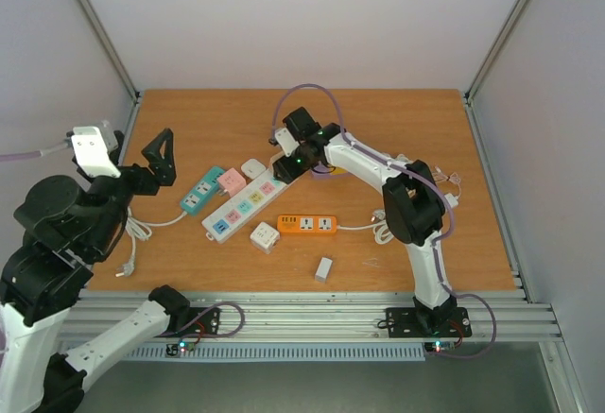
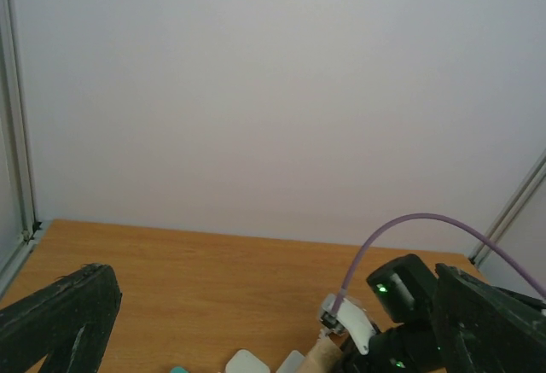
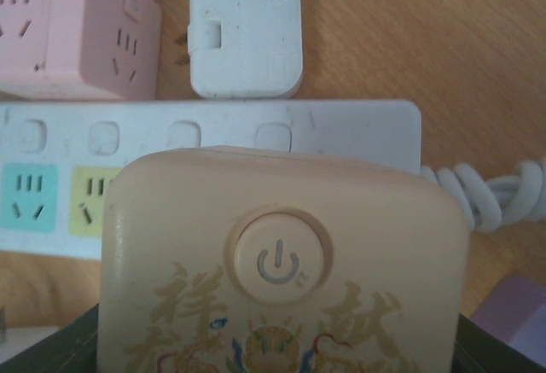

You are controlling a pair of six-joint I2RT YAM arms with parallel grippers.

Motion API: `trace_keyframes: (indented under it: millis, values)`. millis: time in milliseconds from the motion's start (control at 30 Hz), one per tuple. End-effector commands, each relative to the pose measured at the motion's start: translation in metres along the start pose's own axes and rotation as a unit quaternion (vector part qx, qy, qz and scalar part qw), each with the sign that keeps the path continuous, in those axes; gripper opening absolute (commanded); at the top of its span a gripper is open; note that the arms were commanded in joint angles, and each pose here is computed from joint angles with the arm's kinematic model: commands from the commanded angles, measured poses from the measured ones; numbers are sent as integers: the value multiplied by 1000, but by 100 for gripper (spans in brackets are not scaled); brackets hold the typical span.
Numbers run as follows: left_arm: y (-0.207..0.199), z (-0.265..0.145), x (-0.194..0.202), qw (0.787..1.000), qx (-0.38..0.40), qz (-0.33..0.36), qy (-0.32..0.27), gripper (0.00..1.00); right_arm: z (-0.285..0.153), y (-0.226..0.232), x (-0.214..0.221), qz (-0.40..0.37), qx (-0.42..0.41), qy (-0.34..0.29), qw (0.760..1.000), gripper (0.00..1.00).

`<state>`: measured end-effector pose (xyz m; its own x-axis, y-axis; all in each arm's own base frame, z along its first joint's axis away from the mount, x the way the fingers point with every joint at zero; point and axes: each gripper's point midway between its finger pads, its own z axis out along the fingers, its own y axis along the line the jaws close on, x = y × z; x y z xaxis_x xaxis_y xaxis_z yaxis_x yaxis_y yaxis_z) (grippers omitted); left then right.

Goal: Insert the plug

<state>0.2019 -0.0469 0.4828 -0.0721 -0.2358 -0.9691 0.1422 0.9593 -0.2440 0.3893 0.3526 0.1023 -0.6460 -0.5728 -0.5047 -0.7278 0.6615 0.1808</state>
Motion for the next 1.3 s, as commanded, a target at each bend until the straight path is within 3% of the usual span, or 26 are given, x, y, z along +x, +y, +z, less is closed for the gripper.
trace_keyframes:
  millis: [0,433,900,1067,1267]
  values:
    - [-2,-8,-2,1000,15,-17,-1,99,5,-2,-16,-18,9,-6,1000,27]
    - [-14,-2,4,999,46,-21,2,99,15,17,-3,-28,-56,22,998,27]
    - [-19,1,9,998,61,-19,-1,99,21,-1,-2,-25,-6,30,999,27]
    - [-21,5,10,998,62,-15,-1,99,32,11,14,-37,-24,58,997,28]
    - [-21,1,7,998,66,-19,-13,99,50,0,35,-15,23,96,995,28]
